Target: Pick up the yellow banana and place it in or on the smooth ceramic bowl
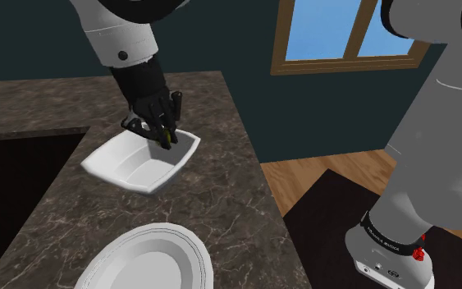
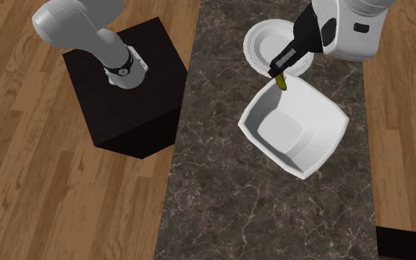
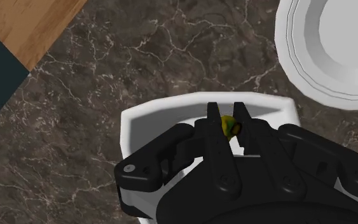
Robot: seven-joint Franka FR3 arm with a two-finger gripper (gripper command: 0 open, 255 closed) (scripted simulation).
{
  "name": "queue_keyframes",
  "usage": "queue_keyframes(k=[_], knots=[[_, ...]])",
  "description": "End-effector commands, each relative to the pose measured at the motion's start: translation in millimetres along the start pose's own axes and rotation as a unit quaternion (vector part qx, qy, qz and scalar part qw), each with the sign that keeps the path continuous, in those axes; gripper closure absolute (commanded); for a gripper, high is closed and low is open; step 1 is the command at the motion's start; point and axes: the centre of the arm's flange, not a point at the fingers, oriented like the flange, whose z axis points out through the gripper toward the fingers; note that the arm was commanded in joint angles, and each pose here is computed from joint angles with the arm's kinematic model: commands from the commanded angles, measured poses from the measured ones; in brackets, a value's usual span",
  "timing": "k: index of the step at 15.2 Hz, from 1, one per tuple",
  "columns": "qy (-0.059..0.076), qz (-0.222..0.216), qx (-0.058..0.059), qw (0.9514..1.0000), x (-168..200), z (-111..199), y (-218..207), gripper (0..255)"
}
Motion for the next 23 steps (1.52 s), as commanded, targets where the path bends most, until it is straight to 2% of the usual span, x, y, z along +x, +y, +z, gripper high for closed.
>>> queue_keyframes(k=[1, 8, 21, 23], knots=[[0.0, 0.0, 0.0, 1.0, 25, -2, 4, 255], [0.0, 0.0, 0.0, 1.0, 108, -14, 15, 255], [0.0, 0.0, 0.0, 1.0, 117, 58, 8, 255], [0.0, 0.0, 0.0, 1.0, 117, 58, 8, 255]])
